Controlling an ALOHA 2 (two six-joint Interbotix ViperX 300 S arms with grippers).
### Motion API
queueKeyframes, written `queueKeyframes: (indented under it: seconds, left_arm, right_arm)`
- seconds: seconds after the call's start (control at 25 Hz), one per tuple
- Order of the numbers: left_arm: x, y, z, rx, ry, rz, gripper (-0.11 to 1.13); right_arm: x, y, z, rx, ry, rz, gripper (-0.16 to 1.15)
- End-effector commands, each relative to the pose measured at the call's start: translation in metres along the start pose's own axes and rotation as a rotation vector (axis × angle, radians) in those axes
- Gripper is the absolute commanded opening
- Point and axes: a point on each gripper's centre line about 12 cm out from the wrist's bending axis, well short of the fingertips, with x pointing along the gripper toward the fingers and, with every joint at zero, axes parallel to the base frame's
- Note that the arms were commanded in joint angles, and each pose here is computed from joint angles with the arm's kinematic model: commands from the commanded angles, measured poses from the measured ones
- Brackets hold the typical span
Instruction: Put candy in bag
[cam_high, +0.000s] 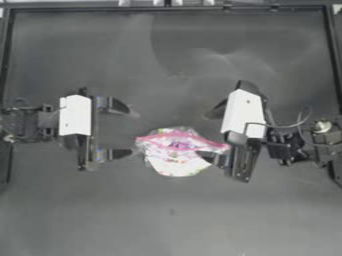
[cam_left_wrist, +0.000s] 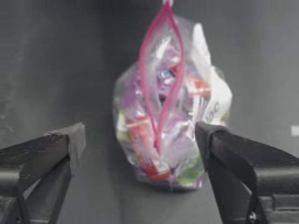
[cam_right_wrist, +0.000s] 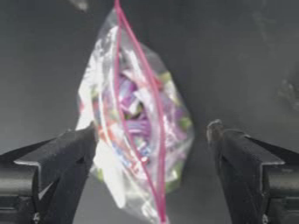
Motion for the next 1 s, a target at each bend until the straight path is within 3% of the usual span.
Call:
queueKeyframes:
  seconds: [0.04,0.56,1.0]
  left_arm:
    - [-0.017,0.003,0.019,-0.002,-0.042,0.006,1.02]
    - [-0.054,-0.004,0.042,0.002,-0.085,-0.021,1.02]
    - [-0.081,-0.005,0.040,-0.003,-0.110,-0.028,1.02]
  right_arm:
    - [-0.015,-0.003,0.006,0.006,-0.049,0.016,1.01]
    - [-0.045,-0.020,-0.025,0.027,-0.088,0.055,1.01]
    - [-0.071,-0.032,-0.048,0.054,-0.155,0.108,1.01]
